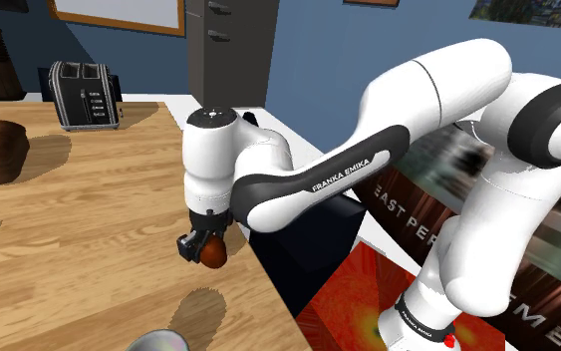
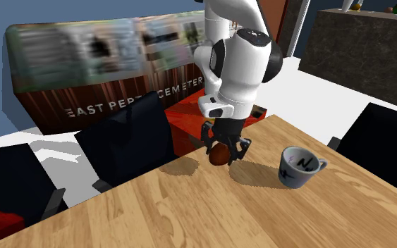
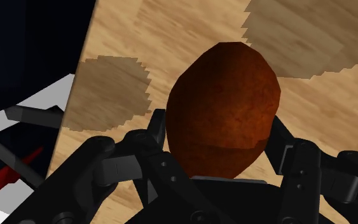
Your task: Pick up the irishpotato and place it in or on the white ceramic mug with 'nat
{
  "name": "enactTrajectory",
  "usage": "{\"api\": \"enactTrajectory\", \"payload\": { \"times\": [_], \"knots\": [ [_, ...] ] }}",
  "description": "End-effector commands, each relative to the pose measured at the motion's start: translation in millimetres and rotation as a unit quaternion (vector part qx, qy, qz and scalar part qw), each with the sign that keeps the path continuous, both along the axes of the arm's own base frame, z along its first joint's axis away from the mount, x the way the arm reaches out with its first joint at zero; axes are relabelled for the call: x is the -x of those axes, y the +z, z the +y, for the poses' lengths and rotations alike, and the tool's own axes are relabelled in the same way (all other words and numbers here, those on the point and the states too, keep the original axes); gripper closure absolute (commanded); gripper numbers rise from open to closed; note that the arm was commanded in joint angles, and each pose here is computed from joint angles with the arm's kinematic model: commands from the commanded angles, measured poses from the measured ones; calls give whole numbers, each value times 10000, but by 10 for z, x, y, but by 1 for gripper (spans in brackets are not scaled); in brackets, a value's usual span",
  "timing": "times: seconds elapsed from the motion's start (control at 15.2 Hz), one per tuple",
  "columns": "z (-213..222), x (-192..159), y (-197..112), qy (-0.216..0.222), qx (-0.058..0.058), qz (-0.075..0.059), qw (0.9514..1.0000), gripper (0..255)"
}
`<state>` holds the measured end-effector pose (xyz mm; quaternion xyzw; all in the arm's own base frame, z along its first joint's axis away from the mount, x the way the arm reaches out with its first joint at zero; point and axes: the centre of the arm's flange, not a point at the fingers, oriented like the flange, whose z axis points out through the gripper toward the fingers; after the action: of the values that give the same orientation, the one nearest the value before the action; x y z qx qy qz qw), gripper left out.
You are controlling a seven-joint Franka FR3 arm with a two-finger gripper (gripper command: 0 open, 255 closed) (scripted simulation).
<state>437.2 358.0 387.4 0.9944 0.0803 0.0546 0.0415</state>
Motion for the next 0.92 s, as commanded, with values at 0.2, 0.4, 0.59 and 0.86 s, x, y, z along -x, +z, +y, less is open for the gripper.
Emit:
{"api": "enactTrajectory", "payload": {
  "times": [0.2,0.4,0.59,0.86],
  "knots": [
    [6,3,263,1,1,2,10000,255],
    [6,3,421,1,1,2,10000,255],
    [6,3,580,1,1,2,10000,255],
    [6,3,791,1,1,2,10000,255]
  ]
}}
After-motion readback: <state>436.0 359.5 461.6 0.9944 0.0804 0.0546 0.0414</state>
